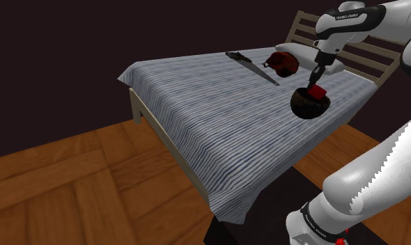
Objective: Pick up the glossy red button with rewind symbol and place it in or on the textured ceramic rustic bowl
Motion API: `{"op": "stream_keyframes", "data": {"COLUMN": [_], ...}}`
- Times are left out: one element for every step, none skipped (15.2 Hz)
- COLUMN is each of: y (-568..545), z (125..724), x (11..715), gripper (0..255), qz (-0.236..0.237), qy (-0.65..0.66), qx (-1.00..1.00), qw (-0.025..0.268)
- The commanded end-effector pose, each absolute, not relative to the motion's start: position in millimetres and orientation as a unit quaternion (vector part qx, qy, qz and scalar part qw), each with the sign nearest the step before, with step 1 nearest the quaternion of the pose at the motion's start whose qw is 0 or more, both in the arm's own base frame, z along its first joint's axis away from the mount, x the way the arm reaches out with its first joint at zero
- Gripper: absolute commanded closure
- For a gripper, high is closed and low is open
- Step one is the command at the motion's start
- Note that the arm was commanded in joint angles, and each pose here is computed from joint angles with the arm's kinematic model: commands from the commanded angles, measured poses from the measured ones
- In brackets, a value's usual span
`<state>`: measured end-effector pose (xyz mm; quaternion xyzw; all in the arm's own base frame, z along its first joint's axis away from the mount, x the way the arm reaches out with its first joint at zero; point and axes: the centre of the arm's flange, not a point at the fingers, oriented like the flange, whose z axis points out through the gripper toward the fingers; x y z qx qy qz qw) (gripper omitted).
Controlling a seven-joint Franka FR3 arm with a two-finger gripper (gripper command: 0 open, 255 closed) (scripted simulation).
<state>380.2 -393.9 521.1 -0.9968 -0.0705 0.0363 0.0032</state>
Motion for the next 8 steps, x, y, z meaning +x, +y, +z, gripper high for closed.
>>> {"op": "stream_keyframes", "data": {"y": [-394,-394,-394,-394,-394,-394,-394,-394], "z": [521,521,521,521,521,521,534,547], "x": [380,380,380,380,380,380,381,382], "gripper": [0,0,0,0,0,0,0,0], "qz": [0.036,0.036,0.036,0.036,0.036,0.036,0.036,0.036], "qy": [-0.070,-0.070,-0.070,-0.070,-0.070,-0.070,-0.070,-0.070], "qx": [-0.997,-0.997,-0.997,-0.997,-0.997,-0.997,-0.997,-0.997], "qw": [0.003,0.003,0.003,0.003,0.003,0.003,0.003,0.003]}}
